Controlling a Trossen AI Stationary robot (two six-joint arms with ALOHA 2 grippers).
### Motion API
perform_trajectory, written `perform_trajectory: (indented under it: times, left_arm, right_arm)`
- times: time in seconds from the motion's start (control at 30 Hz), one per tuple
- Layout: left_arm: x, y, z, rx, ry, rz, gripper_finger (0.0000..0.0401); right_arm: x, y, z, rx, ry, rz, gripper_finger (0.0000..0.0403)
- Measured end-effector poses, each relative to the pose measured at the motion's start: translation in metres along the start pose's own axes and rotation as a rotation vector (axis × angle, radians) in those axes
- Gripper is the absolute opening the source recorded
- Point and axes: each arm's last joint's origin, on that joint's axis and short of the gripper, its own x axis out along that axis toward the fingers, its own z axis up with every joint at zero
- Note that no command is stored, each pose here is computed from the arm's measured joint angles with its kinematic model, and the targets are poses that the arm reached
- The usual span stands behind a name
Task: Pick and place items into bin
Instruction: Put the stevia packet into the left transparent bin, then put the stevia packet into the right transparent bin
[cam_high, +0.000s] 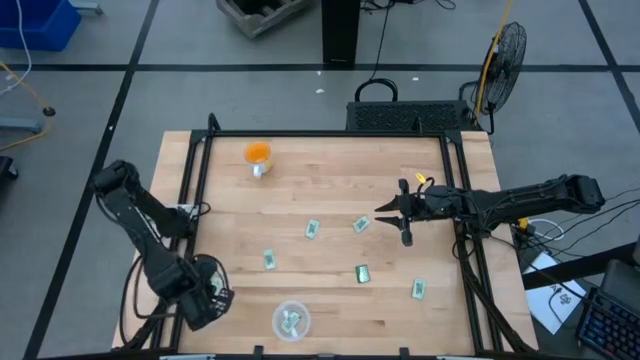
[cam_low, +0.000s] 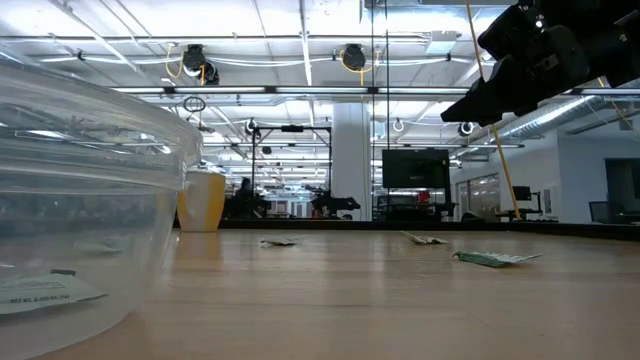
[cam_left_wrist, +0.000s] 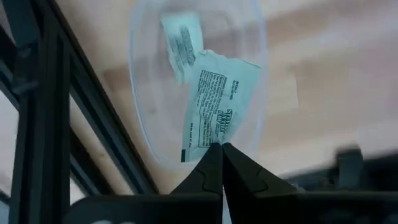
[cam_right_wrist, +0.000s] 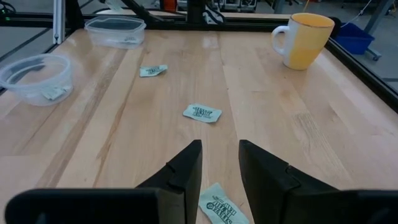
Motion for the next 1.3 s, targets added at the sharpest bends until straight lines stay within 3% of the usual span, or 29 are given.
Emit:
perform_trajectory:
  times: [0.13,0.43,0.8,1.3]
  left_arm:
    - [0.020,-0.005,0.010,0.050,-0.094,-0.013,0.0007]
    - [0.046,-0.002,0.011,0.124,0.095,0.028,0.0012]
    - [0.057,0.002,0.021,0.114,-0.044,-0.011,0.0006]
    - [0.056,-0.004,0.030,0.067,-0.040,-0.013,0.0089]
  right_arm:
    - [0.000,0.000,0.001,0.000,-0.007,0.000,0.0098]
    - [0.000,0.000,0.001,-0.005,-0.007,0.000,0.0098]
    - [0.000,0.000,0.001,-0.014,-0.008,0.000,0.0098]
    - [0.000,0.000,0.002,-0.015,-0.016,0.000,0.0098]
